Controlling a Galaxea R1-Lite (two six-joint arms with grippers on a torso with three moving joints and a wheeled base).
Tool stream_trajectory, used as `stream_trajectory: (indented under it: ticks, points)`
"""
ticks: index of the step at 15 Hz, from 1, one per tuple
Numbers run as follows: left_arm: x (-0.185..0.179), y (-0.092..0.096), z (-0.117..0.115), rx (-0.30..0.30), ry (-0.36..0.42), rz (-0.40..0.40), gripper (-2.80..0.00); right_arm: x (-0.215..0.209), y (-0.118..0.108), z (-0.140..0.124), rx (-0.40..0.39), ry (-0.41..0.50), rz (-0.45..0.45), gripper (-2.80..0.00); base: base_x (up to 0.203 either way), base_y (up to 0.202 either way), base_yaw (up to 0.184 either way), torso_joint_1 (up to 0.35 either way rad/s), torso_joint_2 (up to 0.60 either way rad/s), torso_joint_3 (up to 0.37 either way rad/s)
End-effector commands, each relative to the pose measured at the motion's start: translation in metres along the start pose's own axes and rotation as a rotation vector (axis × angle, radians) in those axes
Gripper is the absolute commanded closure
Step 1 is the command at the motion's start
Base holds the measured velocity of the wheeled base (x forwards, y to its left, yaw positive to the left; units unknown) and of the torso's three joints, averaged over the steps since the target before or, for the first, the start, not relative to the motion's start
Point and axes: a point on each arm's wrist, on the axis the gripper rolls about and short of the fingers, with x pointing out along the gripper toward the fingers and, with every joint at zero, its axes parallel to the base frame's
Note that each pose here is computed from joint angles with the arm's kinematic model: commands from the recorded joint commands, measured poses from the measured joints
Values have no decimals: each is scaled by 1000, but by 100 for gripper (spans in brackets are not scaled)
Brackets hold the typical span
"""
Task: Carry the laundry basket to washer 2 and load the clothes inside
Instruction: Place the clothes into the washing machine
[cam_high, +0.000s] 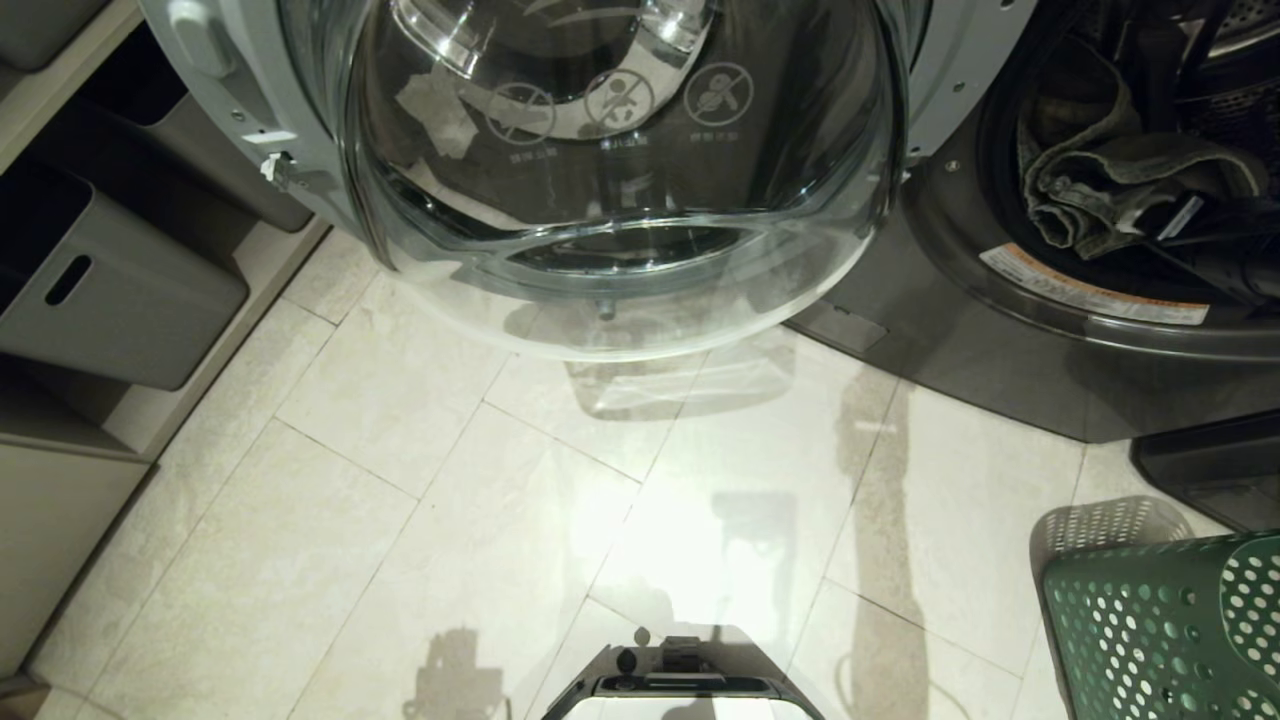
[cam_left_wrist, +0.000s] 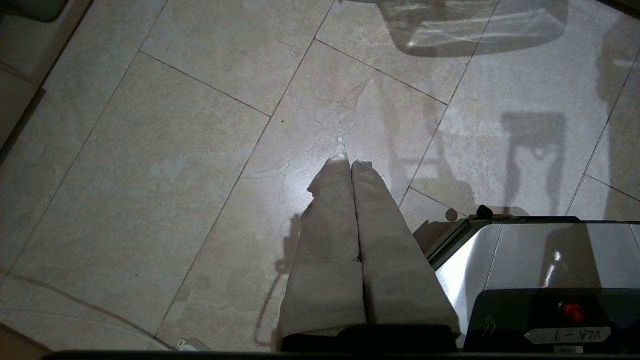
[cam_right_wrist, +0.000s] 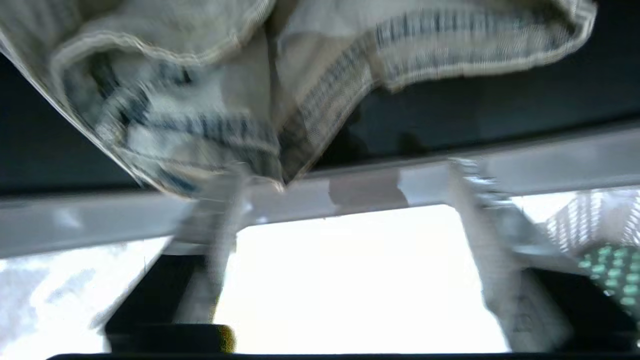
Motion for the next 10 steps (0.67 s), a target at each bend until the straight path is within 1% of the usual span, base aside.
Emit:
stream_trajectory:
  ticks: [1, 3, 5, 6, 9, 10]
  points:
    - [0, 0, 0, -1, 0, -1, 0, -2, 3, -1, 4, 6, 7, 0, 0, 0, 0, 0, 0, 0]
    - [0, 0, 0, -1, 0, -1, 0, 6, 3, -10, 2, 37, 9, 0, 0, 0, 0, 0, 0, 0]
    - [0, 0, 0, -1, 0, 0, 0, 16, 4, -20, 7, 80, 43, 0, 0, 0, 0, 0, 0, 0]
    - [0, 0, 0, 0, 0, -1, 0, 18, 5, -22, 11, 101, 77, 0, 0, 0, 0, 0, 0, 0]
    - [0, 0, 0, 0, 0, 0, 0, 22, 7, -28, 72, 210, 249, 0, 0, 0, 0, 0, 0, 0]
    - [0, 0, 0, 1, 0, 0, 0, 27, 7, -30, 78, 222, 265, 0, 0, 0, 0, 0, 0, 0]
